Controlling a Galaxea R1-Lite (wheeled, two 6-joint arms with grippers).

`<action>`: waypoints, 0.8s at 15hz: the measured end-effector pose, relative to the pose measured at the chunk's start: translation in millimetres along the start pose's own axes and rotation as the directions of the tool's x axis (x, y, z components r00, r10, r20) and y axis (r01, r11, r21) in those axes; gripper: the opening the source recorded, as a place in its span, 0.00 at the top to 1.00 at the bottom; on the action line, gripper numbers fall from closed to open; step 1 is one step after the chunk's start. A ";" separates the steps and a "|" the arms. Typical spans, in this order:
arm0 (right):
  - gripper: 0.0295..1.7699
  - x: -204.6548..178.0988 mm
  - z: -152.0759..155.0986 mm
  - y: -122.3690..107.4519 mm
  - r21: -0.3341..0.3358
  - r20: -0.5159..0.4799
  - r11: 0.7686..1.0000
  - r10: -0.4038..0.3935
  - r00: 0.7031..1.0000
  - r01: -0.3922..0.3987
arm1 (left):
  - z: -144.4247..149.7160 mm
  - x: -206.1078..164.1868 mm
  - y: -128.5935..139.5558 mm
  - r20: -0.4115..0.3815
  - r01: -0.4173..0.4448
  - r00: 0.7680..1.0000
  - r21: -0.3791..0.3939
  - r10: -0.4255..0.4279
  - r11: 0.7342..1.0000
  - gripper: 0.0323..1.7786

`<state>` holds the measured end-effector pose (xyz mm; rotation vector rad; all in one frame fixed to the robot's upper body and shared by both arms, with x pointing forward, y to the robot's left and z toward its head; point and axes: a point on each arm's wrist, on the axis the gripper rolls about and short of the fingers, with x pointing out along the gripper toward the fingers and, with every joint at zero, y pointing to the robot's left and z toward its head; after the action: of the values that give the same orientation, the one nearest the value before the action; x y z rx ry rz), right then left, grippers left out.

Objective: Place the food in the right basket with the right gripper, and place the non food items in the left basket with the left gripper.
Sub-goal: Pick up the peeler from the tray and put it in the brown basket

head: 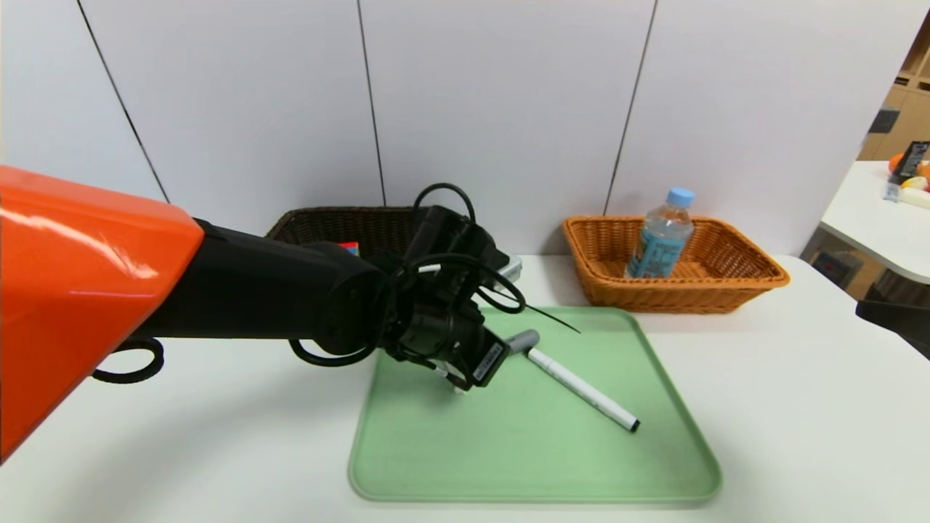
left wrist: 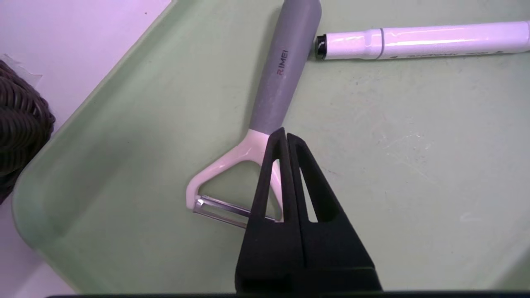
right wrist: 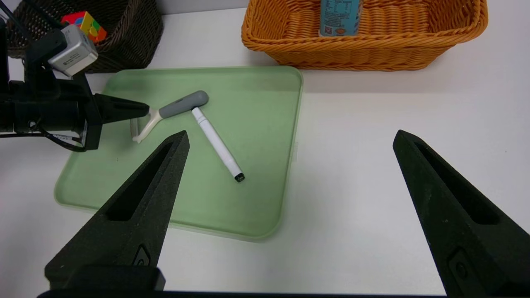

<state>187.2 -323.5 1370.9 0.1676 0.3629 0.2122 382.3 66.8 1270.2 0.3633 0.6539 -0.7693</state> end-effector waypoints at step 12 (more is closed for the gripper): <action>0.04 0.5 -2.2 -0.4 0.001 -0.006 1.000 -0.001 1.000 0.001 | -1.3 0.5 -2.4 -0.006 0.004 1.000 -0.002 -0.004 1.000 0.99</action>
<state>186.9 -323.6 1368.6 0.1677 0.3689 0.2116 380.3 65.5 1268.8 0.3629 0.6609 -0.7718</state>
